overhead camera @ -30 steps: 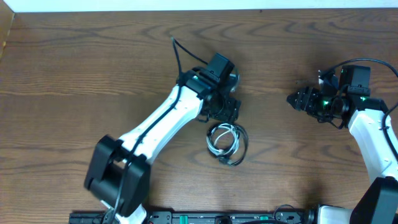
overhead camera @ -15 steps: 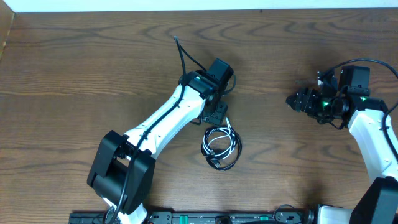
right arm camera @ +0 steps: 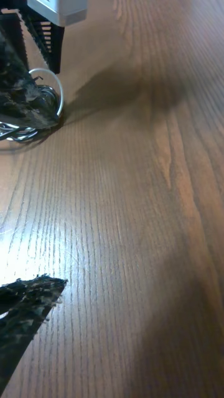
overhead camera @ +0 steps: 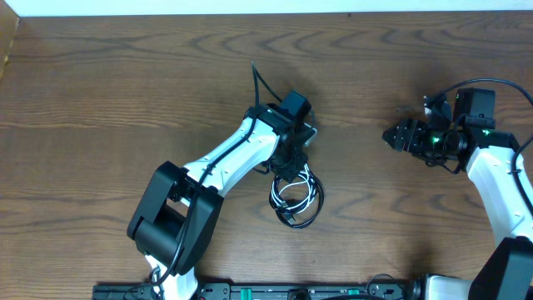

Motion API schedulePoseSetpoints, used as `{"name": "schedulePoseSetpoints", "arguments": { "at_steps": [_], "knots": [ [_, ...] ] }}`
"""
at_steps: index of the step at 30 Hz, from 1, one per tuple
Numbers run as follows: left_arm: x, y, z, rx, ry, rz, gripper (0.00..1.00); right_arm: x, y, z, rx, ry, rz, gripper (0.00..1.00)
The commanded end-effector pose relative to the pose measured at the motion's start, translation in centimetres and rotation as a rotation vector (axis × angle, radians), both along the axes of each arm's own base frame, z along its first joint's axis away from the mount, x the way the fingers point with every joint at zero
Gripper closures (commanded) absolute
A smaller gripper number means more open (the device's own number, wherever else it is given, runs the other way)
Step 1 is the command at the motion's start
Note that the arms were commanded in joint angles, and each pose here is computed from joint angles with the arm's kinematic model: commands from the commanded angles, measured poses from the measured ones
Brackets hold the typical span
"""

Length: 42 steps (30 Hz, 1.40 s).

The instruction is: Untangle cables

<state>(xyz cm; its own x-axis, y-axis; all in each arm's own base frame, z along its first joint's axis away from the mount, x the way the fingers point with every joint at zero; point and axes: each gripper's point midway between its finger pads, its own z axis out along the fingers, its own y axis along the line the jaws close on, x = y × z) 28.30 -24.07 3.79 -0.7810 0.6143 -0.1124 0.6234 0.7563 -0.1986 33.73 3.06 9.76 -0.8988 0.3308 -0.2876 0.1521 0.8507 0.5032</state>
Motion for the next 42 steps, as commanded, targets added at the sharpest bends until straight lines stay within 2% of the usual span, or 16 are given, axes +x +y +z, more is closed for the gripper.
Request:
{"name": "schedulePoseSetpoints", "arguments": {
  "at_steps": [1,11,18,20,21,23,25,28,32,36,38,42],
  "knots": [
    [-0.5,-0.8,-0.3,-0.056,0.022,-0.068,0.49,-0.1,0.2,0.4,0.003,-0.017,0.019,0.27],
    [0.6,-0.2,-3.7,0.021,0.011,-0.085,0.61,-0.2,0.2,0.3,0.003,-0.012,0.019,0.27],
    [0.9,-0.2,-3.8,0.023,-0.003,-0.085,0.80,-0.2,0.2,0.3,0.005,-0.012,0.018,0.27],
    [1.1,-0.3,-3.8,0.018,-0.011,-0.084,0.81,-0.2,0.2,0.4,0.005,-0.013,0.019,0.27],
    [1.2,-0.4,-3.8,0.015,-0.015,-0.084,0.85,-0.2,0.2,0.4,0.005,-0.013,0.019,0.27],
    [1.2,-0.4,-3.8,0.015,-0.015,-0.084,0.86,-0.2,0.2,0.4,0.005,-0.013,0.019,0.27],
    [1.0,-0.3,-4.1,0.020,-0.007,-0.084,0.92,-0.2,0.3,0.4,0.009,-0.013,0.020,0.27],
    [0.8,-0.1,-4.2,0.025,0.009,-0.028,0.93,-0.1,0.9,0.7,0.045,-0.023,0.036,0.27],
    [3.4,0.0,-1.8,0.007,-0.036,0.192,0.93,-0.1,2.7,2.1,0.154,-0.067,0.103,0.33],
    [6.8,-0.5,4.7,-0.135,-0.108,0.420,0.92,-0.2,4.4,3.6,0.229,-0.108,0.160,0.37],
    [7.3,-1.0,8.7,-0.231,-0.157,0.460,0.93,-0.5,5.5,4.6,0.246,-0.135,0.195,0.37],
    [6.5,-1.0,12.4,-0.299,-0.193,0.458,0.93,-0.8,7.2,5.9,0.245,-0.180,0.253,0.37]
  ]
}}
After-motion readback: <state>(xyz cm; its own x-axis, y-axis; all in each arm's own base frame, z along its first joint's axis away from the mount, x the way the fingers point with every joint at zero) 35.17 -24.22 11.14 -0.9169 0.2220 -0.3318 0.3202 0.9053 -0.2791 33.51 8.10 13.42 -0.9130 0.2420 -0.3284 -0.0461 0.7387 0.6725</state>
